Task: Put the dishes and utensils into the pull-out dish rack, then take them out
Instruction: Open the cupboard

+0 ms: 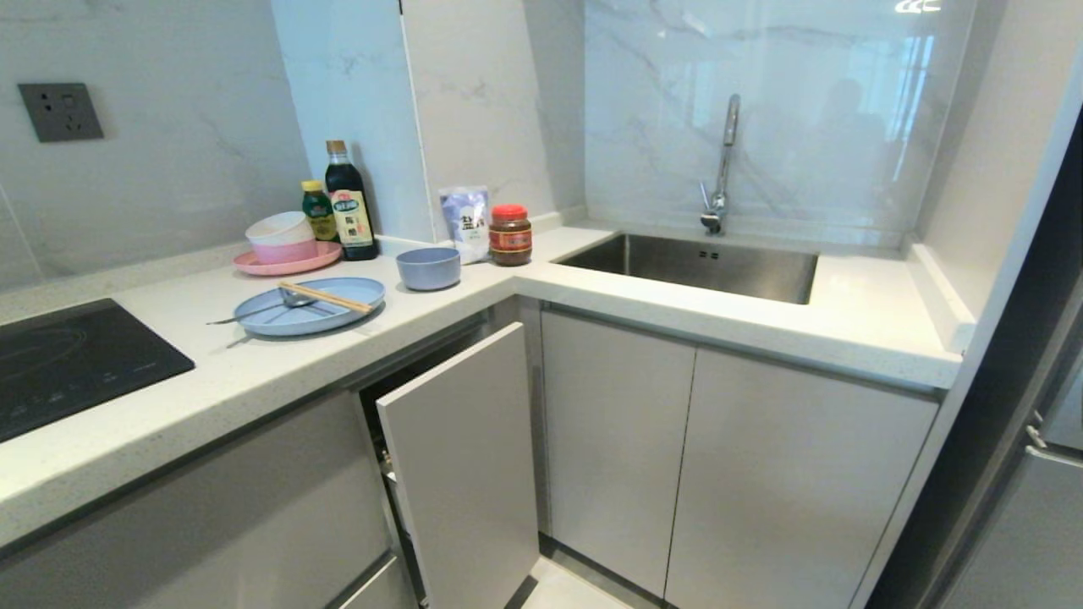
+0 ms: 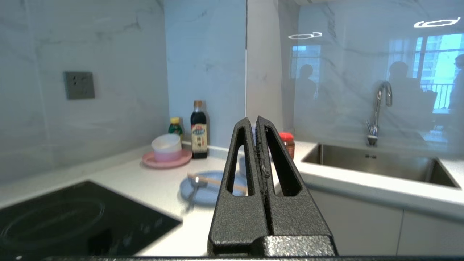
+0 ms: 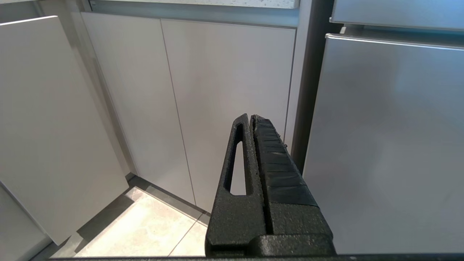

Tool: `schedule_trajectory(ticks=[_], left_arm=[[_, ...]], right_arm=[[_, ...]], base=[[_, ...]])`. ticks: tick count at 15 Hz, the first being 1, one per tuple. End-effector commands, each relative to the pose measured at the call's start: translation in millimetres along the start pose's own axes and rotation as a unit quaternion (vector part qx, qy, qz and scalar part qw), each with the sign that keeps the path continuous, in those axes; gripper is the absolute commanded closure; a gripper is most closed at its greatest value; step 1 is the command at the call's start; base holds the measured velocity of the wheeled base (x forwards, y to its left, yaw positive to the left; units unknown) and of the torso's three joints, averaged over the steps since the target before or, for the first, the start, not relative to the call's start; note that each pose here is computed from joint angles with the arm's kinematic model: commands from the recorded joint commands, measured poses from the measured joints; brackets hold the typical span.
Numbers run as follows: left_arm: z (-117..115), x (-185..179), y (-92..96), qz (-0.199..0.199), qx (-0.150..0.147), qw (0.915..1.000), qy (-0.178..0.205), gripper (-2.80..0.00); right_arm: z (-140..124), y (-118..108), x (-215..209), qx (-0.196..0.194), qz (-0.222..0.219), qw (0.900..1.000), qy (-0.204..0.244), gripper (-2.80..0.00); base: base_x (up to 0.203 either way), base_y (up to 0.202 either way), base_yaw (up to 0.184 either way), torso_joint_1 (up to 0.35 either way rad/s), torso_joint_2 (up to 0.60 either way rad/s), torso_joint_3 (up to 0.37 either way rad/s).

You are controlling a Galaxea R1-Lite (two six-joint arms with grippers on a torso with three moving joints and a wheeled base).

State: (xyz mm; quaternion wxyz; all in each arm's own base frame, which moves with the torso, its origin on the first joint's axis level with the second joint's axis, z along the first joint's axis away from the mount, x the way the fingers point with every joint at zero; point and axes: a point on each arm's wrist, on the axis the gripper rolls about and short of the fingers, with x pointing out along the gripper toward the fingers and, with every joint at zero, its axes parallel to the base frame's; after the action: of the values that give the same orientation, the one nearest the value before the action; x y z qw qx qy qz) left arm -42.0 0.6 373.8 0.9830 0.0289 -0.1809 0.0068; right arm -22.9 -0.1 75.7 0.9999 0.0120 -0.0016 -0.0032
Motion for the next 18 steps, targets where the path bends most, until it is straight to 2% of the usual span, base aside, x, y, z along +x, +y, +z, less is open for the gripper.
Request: schedule_trajectory(ticks=[1,3,5,7,9,12,15,18], left_arm=[[-4,89,-1.9,-0.010,-0.006,0.9983,0.058,0.00],[-17,134,-5.3,-0.017,-0.017,0.9967,0.077,0.00],[-39,175,-9.2,-0.019,-0.031,0.9929,0.113,0.00],[-67,213,-14.1,-0.024,-0.039,0.9860,0.160,0.00],[-93,243,-26.3,-0.046,-0.037,0.9770,0.205,0.00],[-118,271,-47.1,-0.078,-0.033,0.9584,0.273,0.00],[-143,285,-64.4,-0.096,-0.022,0.9318,0.349,0.00],[-175,301,-80.3,-0.102,-0.010,0.9140,0.393,0.00]], right_arm=[[-1,0,0,0.000,0.000,1.000,0.000,0.00],[-1,0,0,0.000,0.000,1.000,0.000,0.00],[0,0,0,0.000,0.000,1.000,-0.001,0.00],[-1,0,0,0.000,0.000,1.000,-0.001,0.00],[0,0,0,0.000,0.000,1.000,-0.001,0.00],[0,0,0,0.000,0.000,1.000,-0.001,0.00],[0,0,0,0.000,0.000,1.000,-0.001,0.00],[0,0,0,0.000,0.000,1.000,-0.001,0.00]], base=[[0.000,0.000,0.000,0.000,0.00,0.000],[0.000,0.000,0.000,0.000,0.00,0.000],[0.000,0.000,0.000,0.000,0.00,0.000],[0.000,0.000,0.000,0.000,0.00,0.000],[0.000,0.000,0.000,0.000,0.00,0.000],[0.000,0.000,0.000,0.000,0.00,0.000],[0.000,0.000,0.000,0.000,0.00,0.000],[0.000,0.000,0.000,0.000,0.00,0.000]])
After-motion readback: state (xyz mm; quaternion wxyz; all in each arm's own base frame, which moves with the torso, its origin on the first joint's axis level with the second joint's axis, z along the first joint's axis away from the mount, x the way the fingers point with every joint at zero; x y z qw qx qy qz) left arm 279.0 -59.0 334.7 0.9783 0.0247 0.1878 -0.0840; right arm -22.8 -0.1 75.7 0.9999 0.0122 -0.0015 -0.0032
